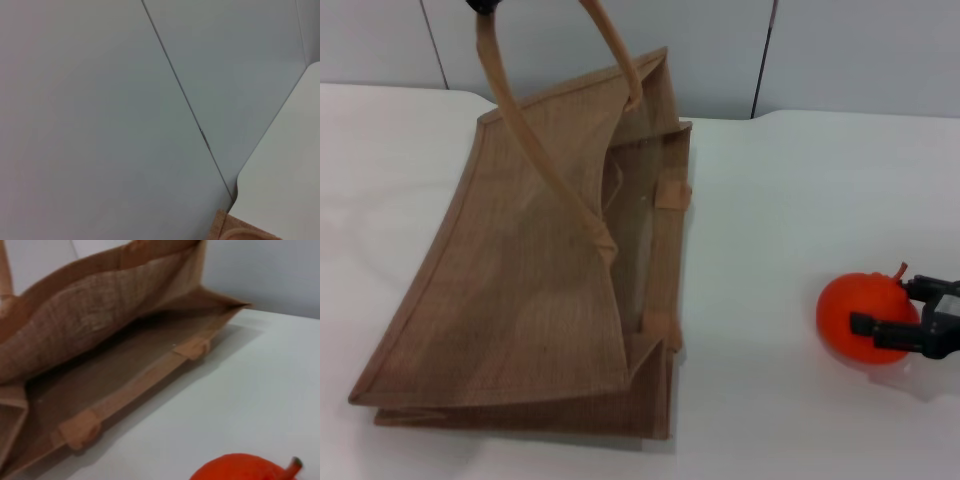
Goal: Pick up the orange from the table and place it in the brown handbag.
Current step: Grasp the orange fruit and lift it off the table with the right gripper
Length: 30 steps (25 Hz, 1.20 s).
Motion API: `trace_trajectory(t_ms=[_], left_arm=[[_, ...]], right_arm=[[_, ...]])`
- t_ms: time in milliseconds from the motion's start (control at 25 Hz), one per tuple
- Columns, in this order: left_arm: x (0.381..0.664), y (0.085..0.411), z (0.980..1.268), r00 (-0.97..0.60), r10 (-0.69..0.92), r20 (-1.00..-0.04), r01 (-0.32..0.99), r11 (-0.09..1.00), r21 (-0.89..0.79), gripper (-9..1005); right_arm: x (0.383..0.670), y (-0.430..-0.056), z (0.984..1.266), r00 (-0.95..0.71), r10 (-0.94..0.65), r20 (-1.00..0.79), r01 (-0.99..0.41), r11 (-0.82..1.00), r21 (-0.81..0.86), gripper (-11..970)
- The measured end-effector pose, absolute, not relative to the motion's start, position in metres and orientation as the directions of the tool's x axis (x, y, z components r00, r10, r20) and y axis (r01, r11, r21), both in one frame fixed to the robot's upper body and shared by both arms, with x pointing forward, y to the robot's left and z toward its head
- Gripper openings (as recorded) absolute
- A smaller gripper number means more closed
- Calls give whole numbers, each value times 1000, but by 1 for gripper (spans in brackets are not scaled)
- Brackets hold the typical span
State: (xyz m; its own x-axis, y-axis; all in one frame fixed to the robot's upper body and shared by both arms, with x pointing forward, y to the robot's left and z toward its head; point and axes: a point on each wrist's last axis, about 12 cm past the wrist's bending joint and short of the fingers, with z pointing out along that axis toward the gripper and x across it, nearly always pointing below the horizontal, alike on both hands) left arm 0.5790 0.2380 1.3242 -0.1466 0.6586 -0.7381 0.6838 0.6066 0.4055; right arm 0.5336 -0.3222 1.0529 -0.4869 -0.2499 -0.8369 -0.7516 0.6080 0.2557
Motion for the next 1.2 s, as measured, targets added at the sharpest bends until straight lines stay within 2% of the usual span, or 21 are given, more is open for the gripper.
trace_trajectory(t_ms=[440,680,960,1200], left_arm=[[578,239,1326,-143,658,-739,680,608,410,129],[578,238,1326,-141,660,-738,681,606,411,131],[578,239,1326,-142,658,-740,679,608,411,133],[579,238,1326,-136,658,-740,678,607,415,135]], right_arm=[[544,-321,1058,-507,-278,-816,-743,620,251,827],[546,-315,1057,-510,-307,-803,-752,613,243,707],[548,-327,1068,-495,-259,-829,-703,680,208,539],[551,-327,1072,-483,-263,-835,-708,679,196,488]])
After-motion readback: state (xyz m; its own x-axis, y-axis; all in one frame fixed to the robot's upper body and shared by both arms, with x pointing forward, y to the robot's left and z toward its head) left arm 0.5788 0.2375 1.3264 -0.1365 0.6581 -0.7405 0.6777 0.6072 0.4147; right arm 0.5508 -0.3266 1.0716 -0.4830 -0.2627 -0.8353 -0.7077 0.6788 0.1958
